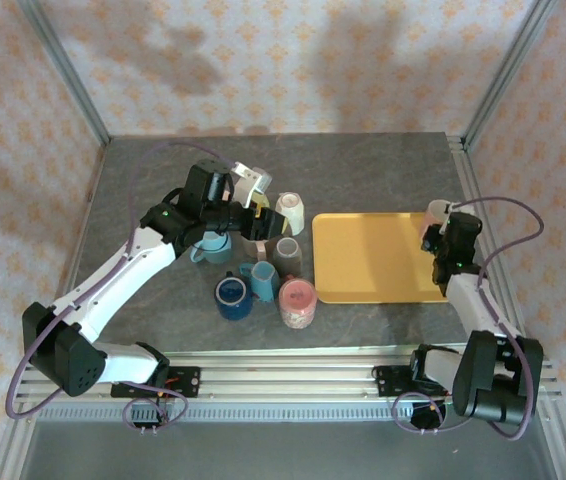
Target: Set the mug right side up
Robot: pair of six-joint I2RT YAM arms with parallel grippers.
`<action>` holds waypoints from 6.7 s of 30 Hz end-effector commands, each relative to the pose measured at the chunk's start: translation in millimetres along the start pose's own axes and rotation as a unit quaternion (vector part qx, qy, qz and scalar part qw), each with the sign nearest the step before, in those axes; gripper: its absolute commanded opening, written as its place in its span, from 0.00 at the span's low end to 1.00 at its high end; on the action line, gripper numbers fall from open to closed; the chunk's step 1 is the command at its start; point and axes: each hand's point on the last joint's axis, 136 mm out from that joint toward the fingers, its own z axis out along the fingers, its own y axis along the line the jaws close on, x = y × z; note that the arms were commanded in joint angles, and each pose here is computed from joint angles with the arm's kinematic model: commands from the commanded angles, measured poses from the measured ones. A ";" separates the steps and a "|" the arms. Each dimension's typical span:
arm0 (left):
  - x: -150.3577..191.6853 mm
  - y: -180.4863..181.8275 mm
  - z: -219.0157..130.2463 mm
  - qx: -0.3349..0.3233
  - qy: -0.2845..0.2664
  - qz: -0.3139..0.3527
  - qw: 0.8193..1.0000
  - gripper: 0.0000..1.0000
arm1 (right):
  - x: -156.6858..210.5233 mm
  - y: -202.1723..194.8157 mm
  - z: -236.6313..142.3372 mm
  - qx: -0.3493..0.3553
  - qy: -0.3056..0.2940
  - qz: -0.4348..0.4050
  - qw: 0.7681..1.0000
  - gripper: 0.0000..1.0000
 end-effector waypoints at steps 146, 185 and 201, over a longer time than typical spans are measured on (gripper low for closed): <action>144.3 219.9 -82.8 -0.233 0.234 0.201 0.922 0.55 | -10.4 231.1 -188.7 -0.464 0.326 0.098 0.818 0.53; 164.6 242.1 -35.0 -0.164 0.297 0.197 0.920 0.40 | -28.2 237.5 -181.7 -0.457 0.317 0.115 0.823 0.49; 159.7 233.4 -35.2 -0.152 0.293 0.201 0.922 0.02 | -32.6 235.4 -185.8 -0.456 0.309 0.106 0.828 0.49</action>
